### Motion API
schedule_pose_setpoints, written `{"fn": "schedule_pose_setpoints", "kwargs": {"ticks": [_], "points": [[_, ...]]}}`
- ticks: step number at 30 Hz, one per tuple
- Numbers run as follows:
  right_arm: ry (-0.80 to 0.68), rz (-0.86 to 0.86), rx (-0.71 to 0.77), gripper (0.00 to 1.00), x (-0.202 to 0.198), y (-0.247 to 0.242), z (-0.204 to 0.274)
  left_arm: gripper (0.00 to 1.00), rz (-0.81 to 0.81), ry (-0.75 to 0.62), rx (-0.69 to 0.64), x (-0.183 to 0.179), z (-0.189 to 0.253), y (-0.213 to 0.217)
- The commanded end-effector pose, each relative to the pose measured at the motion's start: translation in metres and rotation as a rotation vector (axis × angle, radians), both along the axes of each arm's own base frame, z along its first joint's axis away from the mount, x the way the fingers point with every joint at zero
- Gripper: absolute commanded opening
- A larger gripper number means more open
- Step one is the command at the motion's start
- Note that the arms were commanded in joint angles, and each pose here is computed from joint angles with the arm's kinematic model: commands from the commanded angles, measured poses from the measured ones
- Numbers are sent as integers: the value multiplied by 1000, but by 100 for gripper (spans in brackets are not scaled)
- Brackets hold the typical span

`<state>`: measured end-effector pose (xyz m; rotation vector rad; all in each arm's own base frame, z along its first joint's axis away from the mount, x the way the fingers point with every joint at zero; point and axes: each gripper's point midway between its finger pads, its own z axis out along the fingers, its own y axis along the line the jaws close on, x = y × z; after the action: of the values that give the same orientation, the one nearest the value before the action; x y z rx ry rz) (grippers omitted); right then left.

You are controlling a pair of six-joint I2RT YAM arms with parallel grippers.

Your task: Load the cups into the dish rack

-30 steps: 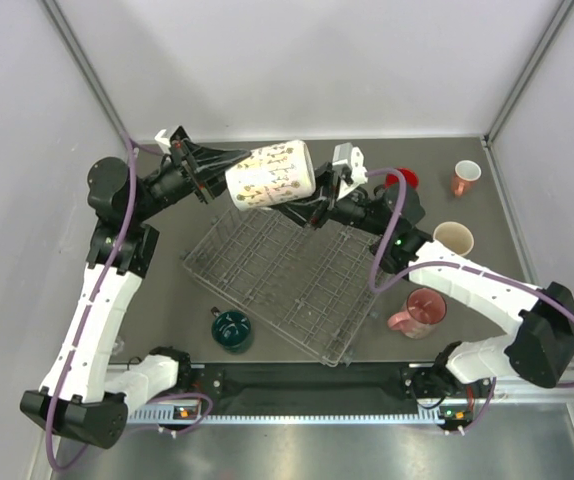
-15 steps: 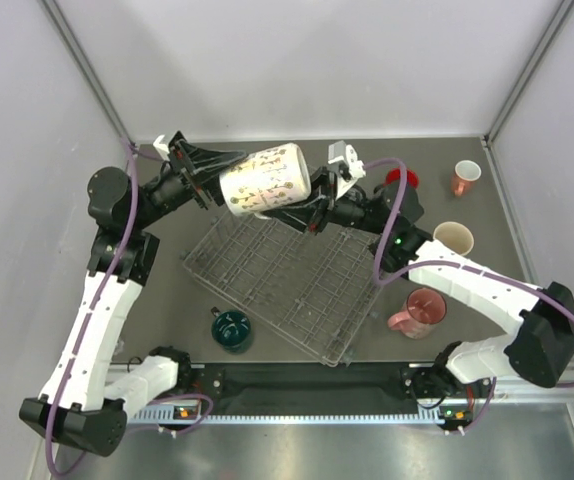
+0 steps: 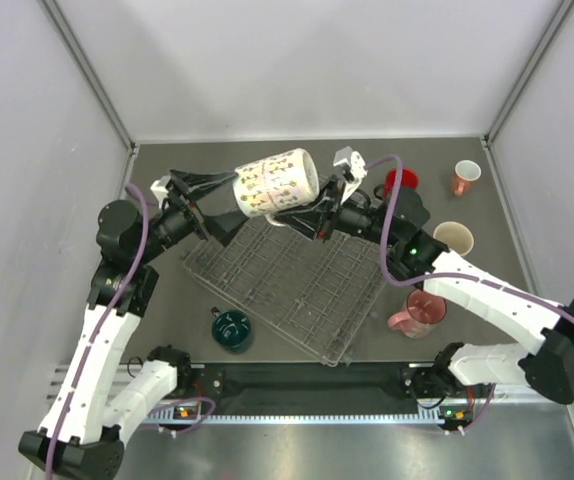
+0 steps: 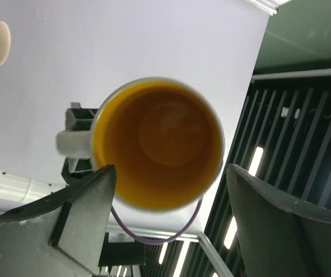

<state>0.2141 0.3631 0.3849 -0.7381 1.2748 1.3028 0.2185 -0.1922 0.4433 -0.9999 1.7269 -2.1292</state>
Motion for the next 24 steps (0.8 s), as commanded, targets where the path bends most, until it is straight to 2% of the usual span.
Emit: {"fn": "schedule_pose_setpoints", "kwargs": {"ticks": [1,2,4,5,10,15,16,19,24], "points": [[-142,-204,97,0,13,-36,49,84,3,446,-260,0,-14,11],[-116,-237,48,0,19,-40,34,86,25,434,-258,-6,-15,15],[-75,-357,-17,0,36,-53,17,96,60,461,-239,-10,-31,19],[-52,-399,-43,0,43,-60,9,98,89,485,-227,-15,-39,23],[144,-705,-308,0,81,-102,-56,98,102,574,-100,-28,-86,22],[243,-865,-385,0,99,-124,-79,98,107,593,-37,-27,-106,21],[281,-927,-446,0,104,-132,-96,98,105,577,-22,-28,-102,20],[351,-1080,-480,0,115,-152,-118,98,79,606,26,-23,-111,15],[430,-1229,-530,0,124,-168,-154,99,67,571,69,-10,-103,10]]}}
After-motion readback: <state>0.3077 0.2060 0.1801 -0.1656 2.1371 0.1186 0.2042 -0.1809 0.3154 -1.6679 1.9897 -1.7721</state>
